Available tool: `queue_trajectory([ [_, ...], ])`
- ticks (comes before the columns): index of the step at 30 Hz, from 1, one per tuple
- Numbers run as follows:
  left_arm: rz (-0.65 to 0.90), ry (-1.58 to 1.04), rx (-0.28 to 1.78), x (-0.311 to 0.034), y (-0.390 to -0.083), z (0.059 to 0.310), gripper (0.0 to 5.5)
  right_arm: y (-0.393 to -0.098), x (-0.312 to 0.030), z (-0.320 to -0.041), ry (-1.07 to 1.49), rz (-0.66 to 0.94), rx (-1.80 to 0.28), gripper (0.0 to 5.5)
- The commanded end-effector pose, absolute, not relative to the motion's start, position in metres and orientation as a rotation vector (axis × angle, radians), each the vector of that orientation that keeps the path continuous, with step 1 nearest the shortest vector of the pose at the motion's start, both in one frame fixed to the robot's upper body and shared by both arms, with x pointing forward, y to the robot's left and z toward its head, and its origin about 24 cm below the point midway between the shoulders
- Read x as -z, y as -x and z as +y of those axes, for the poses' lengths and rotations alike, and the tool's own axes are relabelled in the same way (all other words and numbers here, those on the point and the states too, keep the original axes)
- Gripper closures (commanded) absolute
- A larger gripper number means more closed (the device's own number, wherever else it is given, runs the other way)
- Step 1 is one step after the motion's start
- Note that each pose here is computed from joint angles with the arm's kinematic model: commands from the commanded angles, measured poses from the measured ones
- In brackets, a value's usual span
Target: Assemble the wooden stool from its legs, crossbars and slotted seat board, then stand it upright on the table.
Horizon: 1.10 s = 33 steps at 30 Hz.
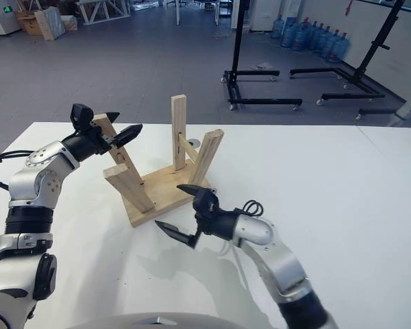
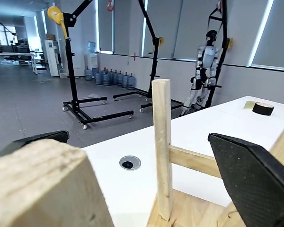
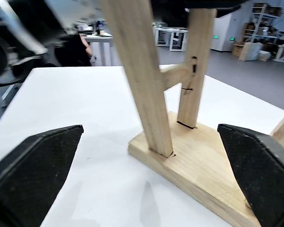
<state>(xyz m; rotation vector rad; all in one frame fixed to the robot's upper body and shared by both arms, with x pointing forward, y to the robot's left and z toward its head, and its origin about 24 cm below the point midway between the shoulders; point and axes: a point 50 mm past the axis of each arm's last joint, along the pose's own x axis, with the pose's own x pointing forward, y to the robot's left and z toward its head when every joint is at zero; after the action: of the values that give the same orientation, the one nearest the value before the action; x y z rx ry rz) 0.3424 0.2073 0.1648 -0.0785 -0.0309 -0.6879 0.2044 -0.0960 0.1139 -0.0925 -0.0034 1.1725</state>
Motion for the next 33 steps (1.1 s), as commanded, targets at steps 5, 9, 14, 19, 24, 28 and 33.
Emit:
queue_trajectory([
  [5,-0.056,0.161,0.926,-0.180,-0.373,0.173,0.10,-0.220,-0.255,-0.151,0.064,-0.450,-1.173,0.26],
  [9,0.007,0.182,1.086,-0.174,-0.382,0.141,0.10,-0.230,-0.308,-0.207,0.051,-0.563,-1.094,0.26],
  [14,0.014,0.180,1.110,-0.176,-0.393,0.121,0.10,-0.264,-0.295,-0.254,-0.098,-0.422,-1.098,0.26],
  [19,-0.175,0.228,1.012,-0.239,-0.405,0.149,0.10,-0.275,-0.282,-0.269,-0.202,-0.327,-1.157,0.26],
  [24,-0.498,0.340,0.849,-0.342,-0.393,0.202,0.10,-0.290,-0.291,-0.281,-0.326,-0.350,-1.067,0.26],
  [28,-0.450,0.077,0.994,-0.354,-0.358,0.254,0.10,-0.273,-0.267,-0.298,-0.161,-0.220,-1.056,0.26],
  [33,0.319,-0.104,1.178,-0.232,-0.267,0.327,0.10,-0.194,-0.195,-0.339,-0.057,0.179,-1.048,0.26],
])
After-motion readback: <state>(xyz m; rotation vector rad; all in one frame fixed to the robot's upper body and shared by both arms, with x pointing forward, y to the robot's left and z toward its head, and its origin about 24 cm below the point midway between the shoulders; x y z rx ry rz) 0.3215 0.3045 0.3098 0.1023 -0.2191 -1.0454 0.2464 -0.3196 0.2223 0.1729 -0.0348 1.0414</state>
